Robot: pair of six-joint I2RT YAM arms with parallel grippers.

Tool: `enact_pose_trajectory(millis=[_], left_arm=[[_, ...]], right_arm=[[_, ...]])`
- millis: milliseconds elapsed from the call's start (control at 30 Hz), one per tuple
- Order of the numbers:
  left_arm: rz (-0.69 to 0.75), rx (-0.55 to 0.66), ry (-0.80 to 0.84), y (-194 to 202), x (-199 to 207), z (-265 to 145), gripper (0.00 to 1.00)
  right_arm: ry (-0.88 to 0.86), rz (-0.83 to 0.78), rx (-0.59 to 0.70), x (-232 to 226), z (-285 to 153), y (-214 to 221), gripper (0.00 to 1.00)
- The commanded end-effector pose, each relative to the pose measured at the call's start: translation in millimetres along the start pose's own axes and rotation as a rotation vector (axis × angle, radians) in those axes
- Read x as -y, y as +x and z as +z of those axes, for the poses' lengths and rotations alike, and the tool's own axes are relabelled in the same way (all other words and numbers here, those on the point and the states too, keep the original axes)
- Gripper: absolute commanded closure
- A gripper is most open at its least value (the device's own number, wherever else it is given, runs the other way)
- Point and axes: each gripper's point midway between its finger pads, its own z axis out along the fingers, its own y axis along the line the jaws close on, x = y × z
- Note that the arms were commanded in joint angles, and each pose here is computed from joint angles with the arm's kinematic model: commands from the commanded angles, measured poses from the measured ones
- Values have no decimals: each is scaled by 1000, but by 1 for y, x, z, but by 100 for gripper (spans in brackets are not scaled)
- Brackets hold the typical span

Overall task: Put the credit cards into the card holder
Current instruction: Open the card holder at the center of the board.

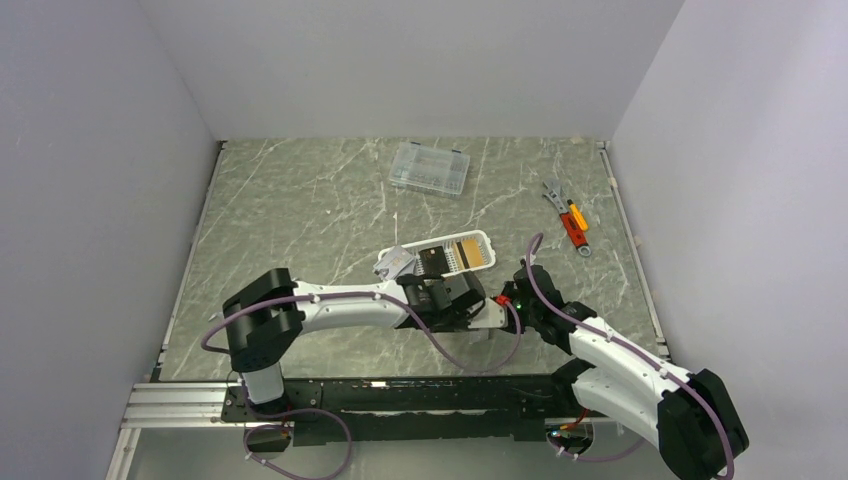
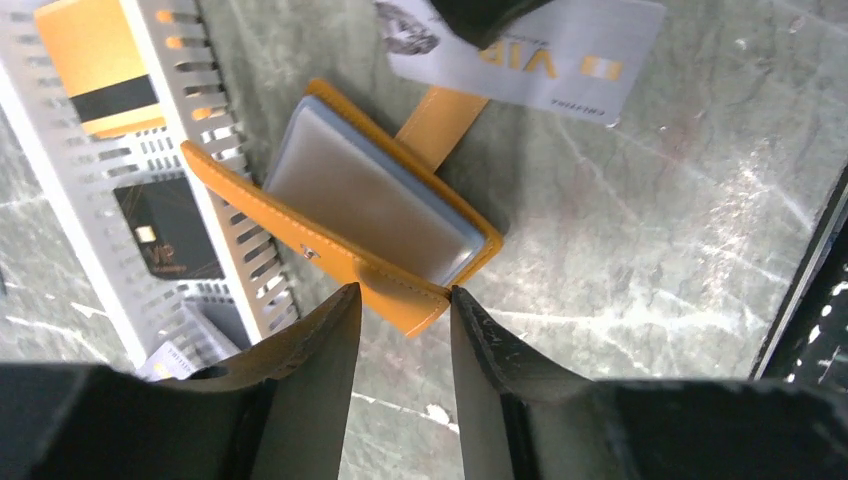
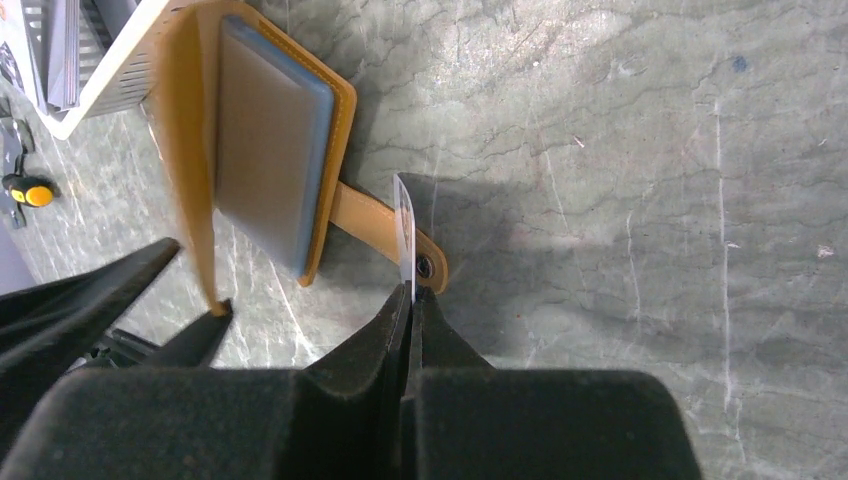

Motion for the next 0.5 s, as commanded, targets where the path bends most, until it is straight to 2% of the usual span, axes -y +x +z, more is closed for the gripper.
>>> enact_pose_trajectory(millis=[0,167,367,467], left_arm=[[-119,47,-20,-9,-27,-30,60],[-150,48,-36,-7,-40,-31,71],[-229,26,28,3,-42,-29,100],[-257,15,73,6,-36,-24,100]], right_arm=[[121,9,-67,33,0,22,100],[118,13,-65,33,-1,22,100],[109,17,-57,32,-4,22,100],[101,17,-54,31,-5,21,100]])
